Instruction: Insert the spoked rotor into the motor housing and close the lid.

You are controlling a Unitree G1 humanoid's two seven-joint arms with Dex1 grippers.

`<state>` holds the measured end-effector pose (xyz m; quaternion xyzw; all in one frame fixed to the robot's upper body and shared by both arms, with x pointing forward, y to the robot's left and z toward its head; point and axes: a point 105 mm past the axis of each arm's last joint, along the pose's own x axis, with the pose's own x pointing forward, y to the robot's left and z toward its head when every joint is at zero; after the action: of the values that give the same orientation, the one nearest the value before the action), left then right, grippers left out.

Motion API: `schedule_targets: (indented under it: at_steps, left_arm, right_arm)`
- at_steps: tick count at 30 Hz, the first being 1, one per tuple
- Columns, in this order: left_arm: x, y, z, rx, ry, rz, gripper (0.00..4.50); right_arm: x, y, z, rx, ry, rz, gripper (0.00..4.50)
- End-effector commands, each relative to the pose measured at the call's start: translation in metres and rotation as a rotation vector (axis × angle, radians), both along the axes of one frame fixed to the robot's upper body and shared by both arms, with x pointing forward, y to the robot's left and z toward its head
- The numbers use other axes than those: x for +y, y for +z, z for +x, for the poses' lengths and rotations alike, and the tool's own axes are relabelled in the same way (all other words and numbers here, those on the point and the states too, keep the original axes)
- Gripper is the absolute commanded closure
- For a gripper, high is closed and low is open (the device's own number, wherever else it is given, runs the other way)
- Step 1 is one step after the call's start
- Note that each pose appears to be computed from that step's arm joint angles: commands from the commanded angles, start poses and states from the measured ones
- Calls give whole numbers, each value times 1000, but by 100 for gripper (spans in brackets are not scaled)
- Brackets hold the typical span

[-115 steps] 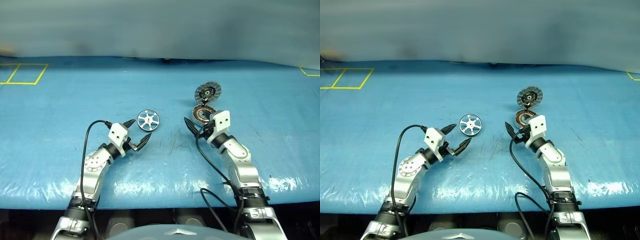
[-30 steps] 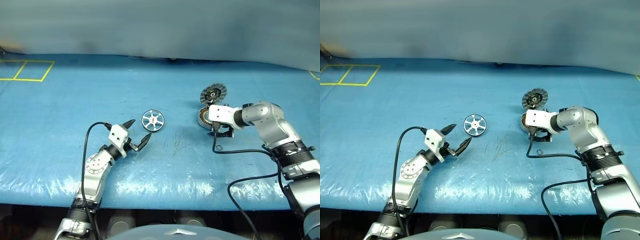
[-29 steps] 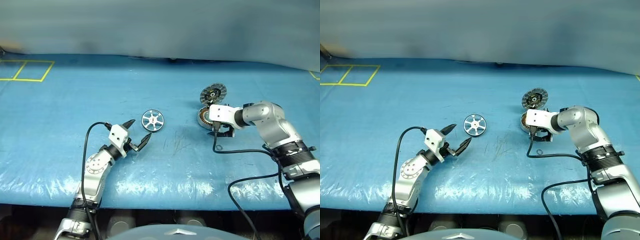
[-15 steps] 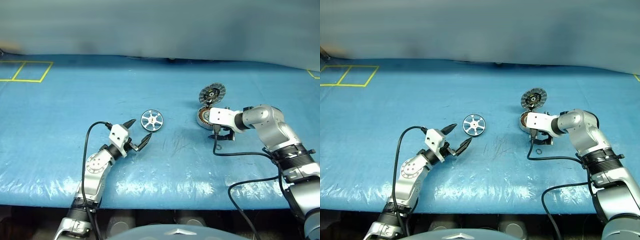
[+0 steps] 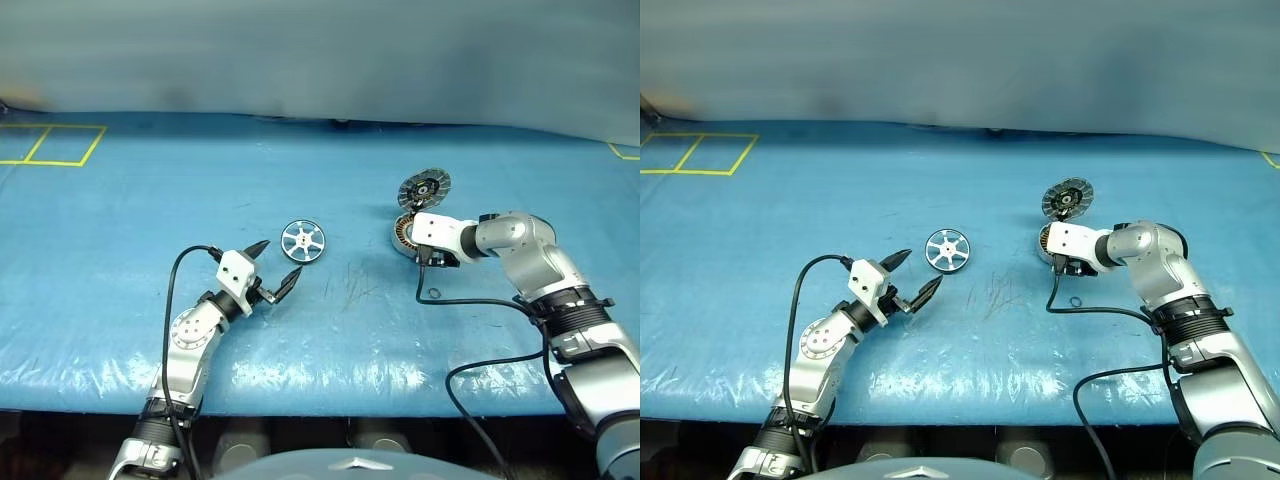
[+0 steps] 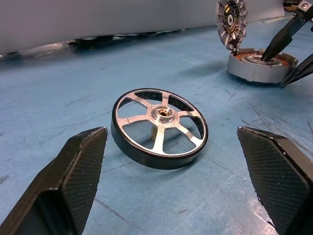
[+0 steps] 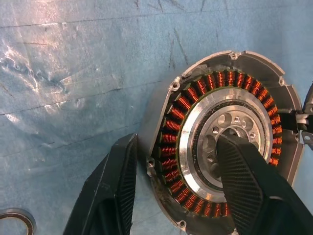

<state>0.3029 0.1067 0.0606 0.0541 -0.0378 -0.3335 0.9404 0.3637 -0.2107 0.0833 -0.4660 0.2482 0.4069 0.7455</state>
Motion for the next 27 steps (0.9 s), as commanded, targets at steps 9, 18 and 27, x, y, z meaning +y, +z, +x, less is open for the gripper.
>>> schedule_targets:
  at_steps: [9, 18, 27]
  left_arm:
    - [1, 6, -1, -33, 6, 1, 0]
    - [0, 0, -5, -14, 15, -5, 0]
    - [1, 0, -6, -12, 16, 2, 0]
  right_arm:
    - [86, -7, -65, 99, 179, 290, 241]
    - [126, -15, -104, 140, 168, 387, 241]
    - [151, -22, -115, 166, 108, 463, 241]
